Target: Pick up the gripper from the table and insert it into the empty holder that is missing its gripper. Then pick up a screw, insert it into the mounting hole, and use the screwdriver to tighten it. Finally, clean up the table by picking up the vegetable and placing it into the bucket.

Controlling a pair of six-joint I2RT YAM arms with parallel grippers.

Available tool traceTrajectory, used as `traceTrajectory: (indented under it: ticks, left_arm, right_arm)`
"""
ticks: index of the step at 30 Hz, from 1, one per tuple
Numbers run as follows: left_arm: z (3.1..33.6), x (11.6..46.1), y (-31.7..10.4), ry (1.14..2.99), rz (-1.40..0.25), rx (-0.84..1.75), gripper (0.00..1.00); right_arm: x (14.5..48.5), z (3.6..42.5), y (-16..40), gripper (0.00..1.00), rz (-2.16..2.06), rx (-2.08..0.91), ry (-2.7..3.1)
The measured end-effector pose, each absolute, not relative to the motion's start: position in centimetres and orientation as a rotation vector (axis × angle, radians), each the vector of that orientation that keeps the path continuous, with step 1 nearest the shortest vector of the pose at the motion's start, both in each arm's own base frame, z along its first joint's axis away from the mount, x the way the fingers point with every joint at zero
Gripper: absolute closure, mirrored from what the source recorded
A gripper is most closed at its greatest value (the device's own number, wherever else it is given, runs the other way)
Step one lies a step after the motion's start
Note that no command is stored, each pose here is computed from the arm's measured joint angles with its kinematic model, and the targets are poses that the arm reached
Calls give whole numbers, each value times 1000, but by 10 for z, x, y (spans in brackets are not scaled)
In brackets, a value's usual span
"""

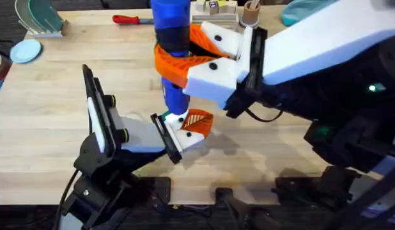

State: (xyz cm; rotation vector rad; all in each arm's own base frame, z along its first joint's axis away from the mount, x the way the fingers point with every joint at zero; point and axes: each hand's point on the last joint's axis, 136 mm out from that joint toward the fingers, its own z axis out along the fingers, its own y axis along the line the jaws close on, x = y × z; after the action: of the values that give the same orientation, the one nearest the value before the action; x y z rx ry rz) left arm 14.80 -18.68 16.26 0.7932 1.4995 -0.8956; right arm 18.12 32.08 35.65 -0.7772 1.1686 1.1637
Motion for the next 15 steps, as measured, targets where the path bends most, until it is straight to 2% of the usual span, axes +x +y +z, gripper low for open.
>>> traceTrajectory:
  ticks: [15]
  left_arm:
    - [163,148,-187,1500,-896,793,984]
  right_arm:
    - [177,351,321,895,1173,-802,1196]
